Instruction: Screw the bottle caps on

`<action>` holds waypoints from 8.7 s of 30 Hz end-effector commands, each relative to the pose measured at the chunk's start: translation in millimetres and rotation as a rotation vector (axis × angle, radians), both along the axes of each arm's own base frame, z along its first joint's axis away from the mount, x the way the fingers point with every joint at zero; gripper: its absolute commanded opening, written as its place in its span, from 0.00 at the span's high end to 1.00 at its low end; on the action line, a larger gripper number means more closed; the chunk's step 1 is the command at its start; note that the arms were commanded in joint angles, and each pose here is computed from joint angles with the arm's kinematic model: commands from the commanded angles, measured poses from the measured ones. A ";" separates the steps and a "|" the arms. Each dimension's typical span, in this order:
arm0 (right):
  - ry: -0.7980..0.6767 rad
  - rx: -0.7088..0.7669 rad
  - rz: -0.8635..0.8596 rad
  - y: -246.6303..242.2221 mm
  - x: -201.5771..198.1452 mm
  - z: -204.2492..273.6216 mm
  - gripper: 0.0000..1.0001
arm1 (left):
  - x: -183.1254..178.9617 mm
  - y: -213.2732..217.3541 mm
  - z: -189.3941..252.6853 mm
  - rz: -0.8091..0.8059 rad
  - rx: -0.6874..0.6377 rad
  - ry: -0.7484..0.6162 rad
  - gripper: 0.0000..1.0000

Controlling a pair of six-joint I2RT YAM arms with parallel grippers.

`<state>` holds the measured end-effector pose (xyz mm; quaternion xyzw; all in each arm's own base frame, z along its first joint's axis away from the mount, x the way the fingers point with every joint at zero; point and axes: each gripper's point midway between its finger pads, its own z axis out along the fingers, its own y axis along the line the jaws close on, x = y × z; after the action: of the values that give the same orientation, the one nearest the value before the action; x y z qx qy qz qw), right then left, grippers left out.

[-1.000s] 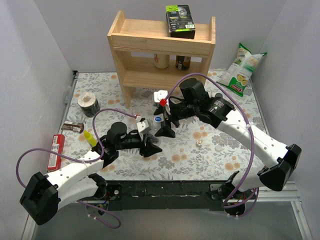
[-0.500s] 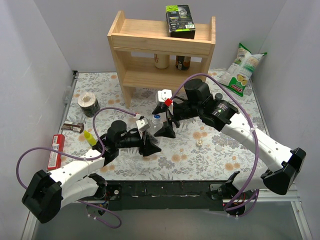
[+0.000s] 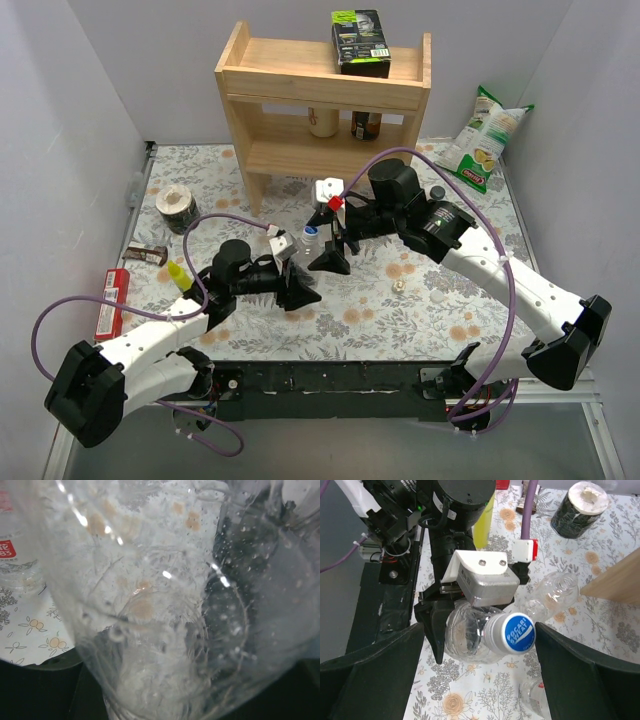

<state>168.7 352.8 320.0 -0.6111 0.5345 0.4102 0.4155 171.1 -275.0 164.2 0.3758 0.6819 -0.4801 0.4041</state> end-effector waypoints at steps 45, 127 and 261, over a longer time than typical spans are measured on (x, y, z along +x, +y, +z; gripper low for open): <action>0.157 0.022 0.069 -6.5 0.3 15.4 0.03 | 27.7 6.2 9.1 0.045 -0.013 -0.005 1.00; -0.419 -0.291 0.331 -37.9 -18.5 -21.0 0.28 | 24.7 38.3 -20.8 -0.297 0.287 -0.329 1.00; 0.195 -0.020 0.167 -18.9 -0.5 23.1 0.55 | 1.7 26.4 12.3 -0.025 0.121 -0.285 1.00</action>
<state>167.1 332.4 329.1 -0.6099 0.5363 0.5000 0.3007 170.4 -247.2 170.5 0.4751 0.6480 -0.3805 0.4578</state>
